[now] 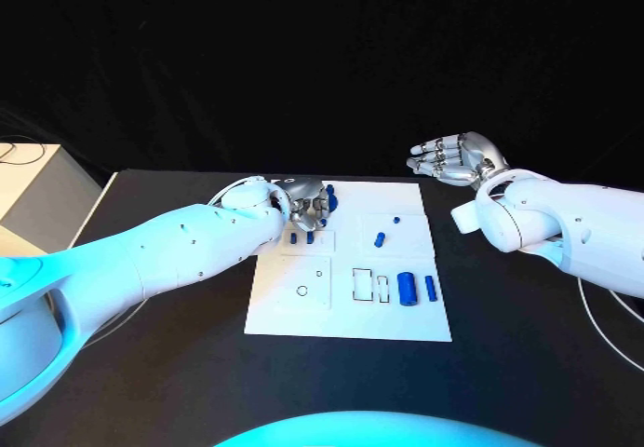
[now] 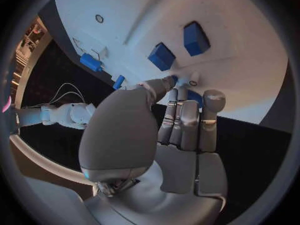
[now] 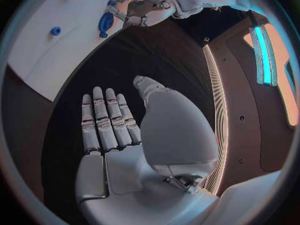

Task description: Assemble the parts on the task board

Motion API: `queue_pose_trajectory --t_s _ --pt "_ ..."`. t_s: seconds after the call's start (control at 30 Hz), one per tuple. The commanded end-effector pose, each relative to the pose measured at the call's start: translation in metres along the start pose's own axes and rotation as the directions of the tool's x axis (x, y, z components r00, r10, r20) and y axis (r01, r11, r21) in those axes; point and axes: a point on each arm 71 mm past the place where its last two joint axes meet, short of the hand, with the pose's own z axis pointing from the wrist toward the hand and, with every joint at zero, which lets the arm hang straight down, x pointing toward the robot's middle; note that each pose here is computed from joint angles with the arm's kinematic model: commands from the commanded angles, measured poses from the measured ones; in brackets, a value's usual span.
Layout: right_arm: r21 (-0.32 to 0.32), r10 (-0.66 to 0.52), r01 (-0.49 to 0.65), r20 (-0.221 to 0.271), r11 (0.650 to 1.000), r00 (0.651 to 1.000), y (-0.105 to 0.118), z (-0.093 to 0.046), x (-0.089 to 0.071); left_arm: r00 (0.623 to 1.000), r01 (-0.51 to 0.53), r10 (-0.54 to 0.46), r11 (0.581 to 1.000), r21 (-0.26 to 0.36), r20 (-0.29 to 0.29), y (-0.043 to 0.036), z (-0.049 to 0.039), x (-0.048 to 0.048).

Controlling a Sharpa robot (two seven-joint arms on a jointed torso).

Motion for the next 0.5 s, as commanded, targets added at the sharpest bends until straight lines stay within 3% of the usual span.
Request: queue_pose_trajectory --t_s 0.03,0.5 --pt "-0.017 0.002 -0.003 -0.017 1.000 1.000 0.0022 0.0000 0.0021 0.999 0.004 -0.004 1.000 0.001 -0.033 -0.0021 0.0013 0.0035" --pt "-0.015 0.005 -0.006 -0.029 1.000 1.000 0.0024 0.0001 0.0034 0.999 0.011 -0.011 1.000 0.002 -0.049 -0.0049 0.0035 0.0085"
